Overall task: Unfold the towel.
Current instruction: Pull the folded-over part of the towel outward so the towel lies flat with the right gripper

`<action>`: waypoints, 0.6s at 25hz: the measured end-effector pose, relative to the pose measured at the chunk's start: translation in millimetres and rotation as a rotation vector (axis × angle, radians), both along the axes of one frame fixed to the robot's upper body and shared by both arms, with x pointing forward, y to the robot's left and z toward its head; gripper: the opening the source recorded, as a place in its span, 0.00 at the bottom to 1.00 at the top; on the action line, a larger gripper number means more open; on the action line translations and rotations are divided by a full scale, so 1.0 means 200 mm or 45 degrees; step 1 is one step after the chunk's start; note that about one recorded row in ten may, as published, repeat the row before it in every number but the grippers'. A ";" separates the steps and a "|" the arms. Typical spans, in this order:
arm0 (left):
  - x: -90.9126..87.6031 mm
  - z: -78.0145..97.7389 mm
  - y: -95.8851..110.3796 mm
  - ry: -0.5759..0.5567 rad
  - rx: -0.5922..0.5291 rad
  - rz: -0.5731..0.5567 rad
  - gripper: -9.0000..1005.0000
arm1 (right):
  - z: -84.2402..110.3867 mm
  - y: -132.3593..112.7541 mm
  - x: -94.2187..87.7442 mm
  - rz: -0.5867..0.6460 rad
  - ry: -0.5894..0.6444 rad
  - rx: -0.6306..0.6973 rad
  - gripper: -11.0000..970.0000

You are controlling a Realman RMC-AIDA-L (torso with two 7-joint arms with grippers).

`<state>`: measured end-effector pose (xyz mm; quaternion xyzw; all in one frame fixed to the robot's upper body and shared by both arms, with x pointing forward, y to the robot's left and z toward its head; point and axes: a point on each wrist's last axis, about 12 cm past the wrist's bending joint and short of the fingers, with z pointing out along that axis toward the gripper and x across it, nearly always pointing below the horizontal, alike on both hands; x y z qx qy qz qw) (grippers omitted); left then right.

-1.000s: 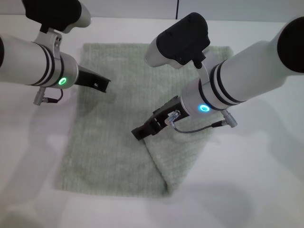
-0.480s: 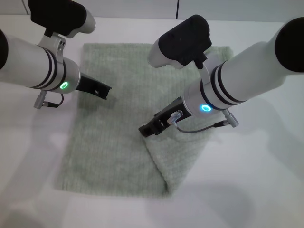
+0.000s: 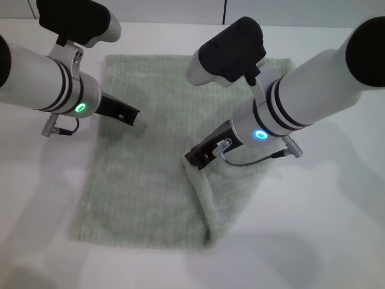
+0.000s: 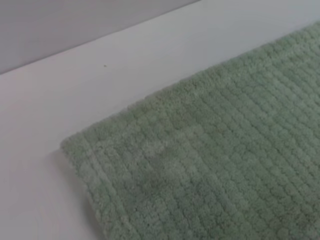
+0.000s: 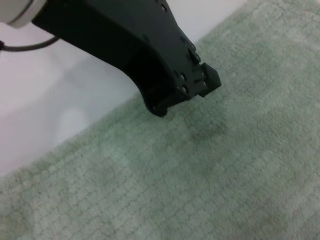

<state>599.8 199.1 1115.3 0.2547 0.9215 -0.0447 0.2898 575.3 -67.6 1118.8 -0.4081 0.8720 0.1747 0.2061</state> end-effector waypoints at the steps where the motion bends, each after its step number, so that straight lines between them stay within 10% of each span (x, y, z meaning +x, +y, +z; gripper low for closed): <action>1: 0.00 0.00 0.00 0.002 0.002 -0.002 0.01 | 0.01 0.00 0.00 0.004 -0.002 0.003 0.24; 15: -0.01 -0.02 0.00 0.032 0.018 -0.014 0.01 | 0.19 0.00 -0.05 0.011 0.010 0.011 0.02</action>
